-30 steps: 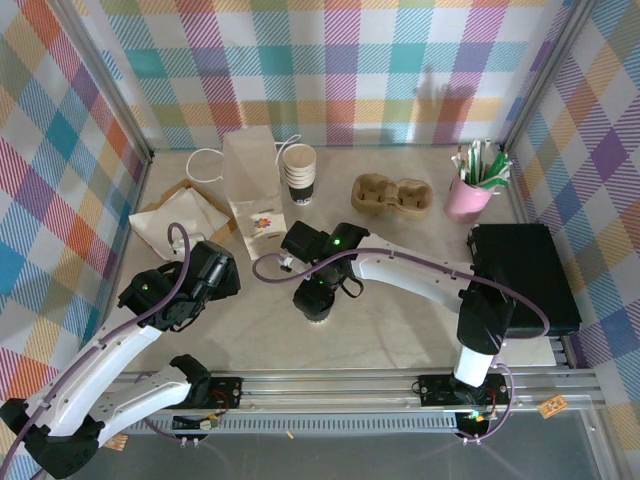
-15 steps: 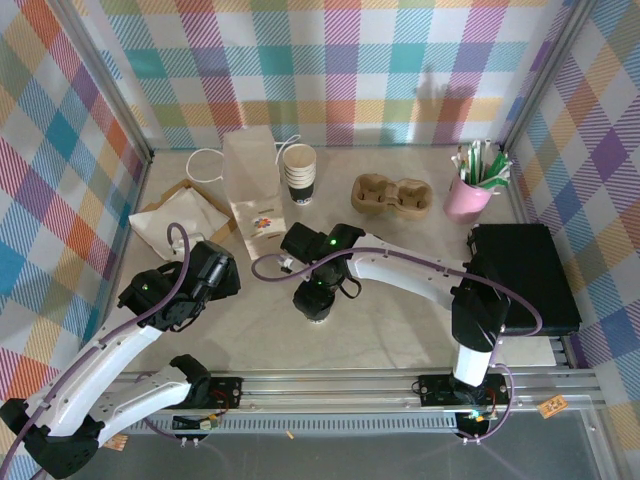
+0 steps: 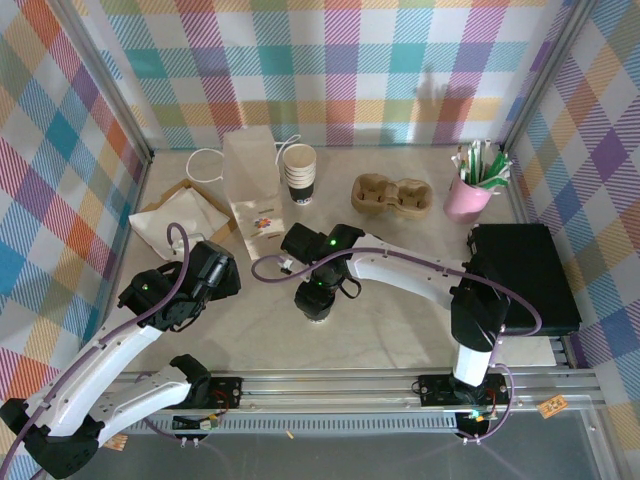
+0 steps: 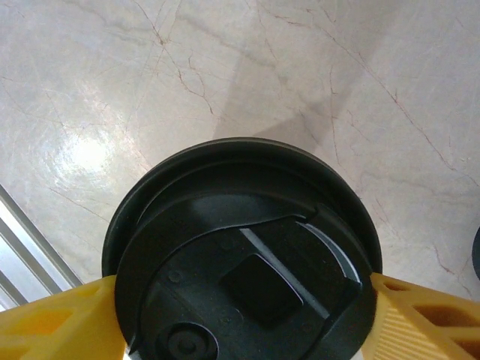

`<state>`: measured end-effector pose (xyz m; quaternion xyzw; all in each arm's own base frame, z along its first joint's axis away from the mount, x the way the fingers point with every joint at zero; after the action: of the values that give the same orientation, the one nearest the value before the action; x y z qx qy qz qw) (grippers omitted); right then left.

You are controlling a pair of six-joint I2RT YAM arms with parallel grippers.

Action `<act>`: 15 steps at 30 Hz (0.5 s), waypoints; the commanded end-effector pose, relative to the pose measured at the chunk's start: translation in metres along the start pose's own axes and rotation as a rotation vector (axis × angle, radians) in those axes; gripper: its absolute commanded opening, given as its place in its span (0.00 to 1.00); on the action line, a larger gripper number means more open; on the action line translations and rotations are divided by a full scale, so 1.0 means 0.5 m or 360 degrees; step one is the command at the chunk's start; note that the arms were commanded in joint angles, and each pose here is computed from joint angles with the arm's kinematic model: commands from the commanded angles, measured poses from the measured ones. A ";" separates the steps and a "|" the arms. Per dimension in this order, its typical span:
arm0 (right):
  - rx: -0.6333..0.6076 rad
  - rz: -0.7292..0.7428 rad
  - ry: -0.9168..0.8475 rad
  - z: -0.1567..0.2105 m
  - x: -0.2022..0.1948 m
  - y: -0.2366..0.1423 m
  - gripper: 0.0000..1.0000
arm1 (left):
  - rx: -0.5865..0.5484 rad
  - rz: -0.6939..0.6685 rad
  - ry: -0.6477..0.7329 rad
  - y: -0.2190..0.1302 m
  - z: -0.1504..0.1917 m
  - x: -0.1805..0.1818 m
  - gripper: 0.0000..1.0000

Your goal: Pack the takeout coffee

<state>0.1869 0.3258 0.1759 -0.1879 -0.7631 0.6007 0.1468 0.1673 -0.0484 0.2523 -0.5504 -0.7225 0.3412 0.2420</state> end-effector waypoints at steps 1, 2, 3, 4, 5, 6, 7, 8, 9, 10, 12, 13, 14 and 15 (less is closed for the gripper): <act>0.0110 0.0011 0.0007 0.034 -0.003 0.014 0.70 | 0.0017 -0.0019 -0.0021 -0.004 0.001 0.008 1.00; 0.0106 0.0018 0.0016 0.034 -0.004 0.011 0.69 | 0.0016 -0.0018 -0.0023 -0.005 0.001 0.008 1.00; 0.0096 0.0023 0.0022 0.034 -0.005 0.006 0.68 | 0.0014 -0.0016 -0.0022 -0.005 0.000 0.007 1.00; 0.0091 0.0029 0.0029 0.034 -0.006 0.004 0.67 | 0.0012 -0.0015 -0.0017 -0.007 -0.001 0.007 1.00; 0.0085 0.0043 0.0042 0.034 -0.008 -0.001 0.66 | 0.0009 -0.0011 -0.0016 -0.008 -0.003 0.007 1.00; 0.0084 0.0057 0.0056 0.036 -0.011 -0.003 0.65 | 0.0004 -0.0010 -0.0011 -0.009 -0.004 0.007 1.00; 0.0081 0.0066 0.0068 0.037 -0.012 -0.006 0.65 | -0.0001 -0.0009 -0.0006 -0.011 -0.007 0.007 1.00; 0.0085 0.0075 0.0082 0.040 -0.016 -0.009 0.65 | -0.0011 -0.0004 -0.0003 -0.014 -0.010 0.006 1.00; 0.0085 0.0091 0.0103 0.043 -0.019 -0.011 0.64 | -0.0018 0.0000 0.0002 -0.015 -0.013 0.005 1.00; 0.0082 0.0101 0.0124 0.046 -0.023 -0.015 0.64 | -0.0024 0.0010 0.0007 -0.018 -0.017 0.002 1.00; 0.0073 0.0118 0.0182 0.056 -0.030 -0.023 0.62 | -0.0040 0.0027 0.0024 -0.023 -0.027 -0.004 1.00; 0.0066 0.0127 0.0211 0.062 -0.034 -0.028 0.62 | -0.0044 0.0039 0.0033 -0.024 -0.031 -0.008 1.00; 0.0062 0.0143 0.0244 0.069 -0.040 -0.033 0.61 | -0.0054 0.0052 0.0049 -0.027 -0.037 -0.013 1.00; 0.0058 0.0157 0.0279 0.078 -0.045 -0.039 0.61 | -0.0060 0.0065 0.0066 -0.029 -0.043 -0.018 1.00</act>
<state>0.1885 0.3012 0.1785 -0.2371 -0.7465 0.5987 0.1675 0.1723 -0.0522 0.2641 -0.5614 -0.7186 0.3326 0.2407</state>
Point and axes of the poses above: each hand's point on the last joint's axis, 136 mm out from that joint toward the fingers, its own y axis out along the fingers, its own x axis along the line the jaws close on, z = x × y, the point moved 5 cm from there along -y, back along the fingers, and after that the axes turned 2 degrees about -y, right-handed, at the moved point
